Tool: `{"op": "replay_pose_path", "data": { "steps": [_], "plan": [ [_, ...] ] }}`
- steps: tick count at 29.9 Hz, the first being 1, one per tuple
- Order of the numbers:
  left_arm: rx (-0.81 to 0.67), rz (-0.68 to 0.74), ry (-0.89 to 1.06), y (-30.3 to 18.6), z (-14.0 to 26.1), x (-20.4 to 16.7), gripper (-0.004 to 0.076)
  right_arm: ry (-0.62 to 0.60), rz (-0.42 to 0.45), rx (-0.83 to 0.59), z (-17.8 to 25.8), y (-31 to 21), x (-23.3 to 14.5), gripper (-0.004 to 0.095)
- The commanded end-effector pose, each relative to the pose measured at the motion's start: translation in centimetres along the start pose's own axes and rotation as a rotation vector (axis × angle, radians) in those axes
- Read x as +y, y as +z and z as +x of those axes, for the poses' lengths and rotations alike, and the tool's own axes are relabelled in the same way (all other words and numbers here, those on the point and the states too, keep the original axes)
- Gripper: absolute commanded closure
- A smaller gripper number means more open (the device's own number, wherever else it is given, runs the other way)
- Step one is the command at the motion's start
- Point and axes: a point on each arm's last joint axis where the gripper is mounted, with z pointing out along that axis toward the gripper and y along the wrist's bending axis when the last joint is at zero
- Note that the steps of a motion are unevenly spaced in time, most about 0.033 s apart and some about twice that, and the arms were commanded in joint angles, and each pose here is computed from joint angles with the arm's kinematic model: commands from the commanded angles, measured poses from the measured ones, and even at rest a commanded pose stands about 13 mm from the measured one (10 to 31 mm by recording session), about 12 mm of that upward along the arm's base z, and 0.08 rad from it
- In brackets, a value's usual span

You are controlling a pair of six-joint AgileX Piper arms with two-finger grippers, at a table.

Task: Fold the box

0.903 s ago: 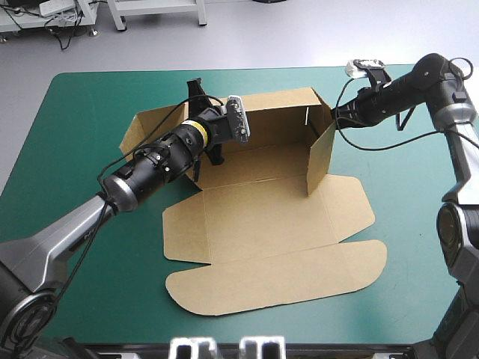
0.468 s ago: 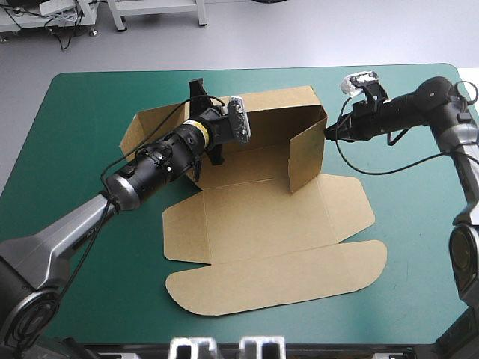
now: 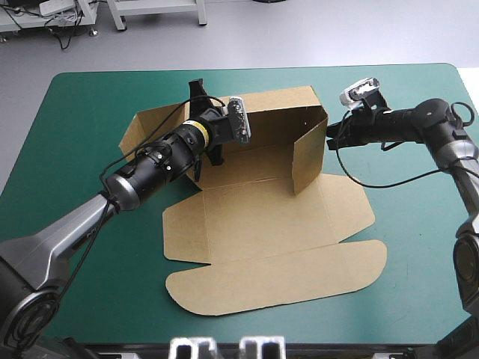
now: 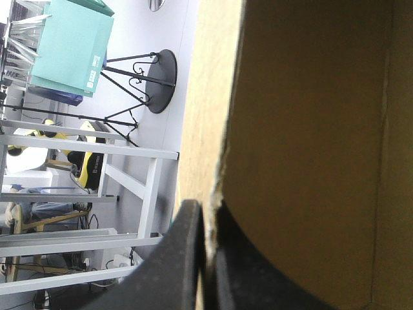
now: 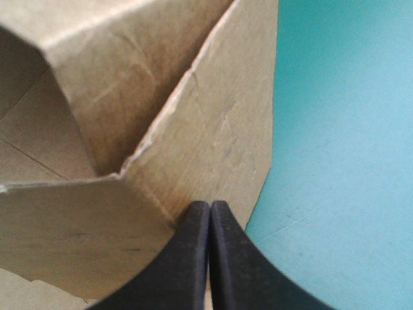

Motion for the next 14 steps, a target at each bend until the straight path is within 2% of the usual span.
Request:
{"op": "replay_pose_path", "data": {
  "steps": [1,3,5,8,10,14],
  "plan": [
    [-0.033,-0.041,-0.042,-1.5,-0.5,1.5,0.0732,-0.107,-0.019,-0.089,-2.2,-2.0,1.2,0.0808],
    [-0.031,-0.04,-0.041,-1.5,-0.5,1.5,0.0732,-0.142,-0.052,-0.077,-2.2,-2.1,1.5,0.0611],
    [-0.025,-0.037,-0.038,-1.5,-0.5,1.5,0.0732,-0.175,-0.085,-0.059,-2.0,-2.2,1.8,0.0343],
    [-0.01,-0.03,-0.034,-1.5,-0.3,1.4,0.0732,-0.185,-0.11,-0.05,-1.9,-2.2,2.0,0.0065],
    [-0.003,-0.027,-0.031,-1.5,-0.3,1.4,0.0732,-0.18,-0.118,-0.059,-2.0,-2.2,2.1,0.0013],
    [-0.008,-0.023,-0.027,-1.5,-0.5,1.2,0.0732,-0.205,-0.129,-0.074,-2.4,-1.3,2.9,0.0036]
  ]
}}
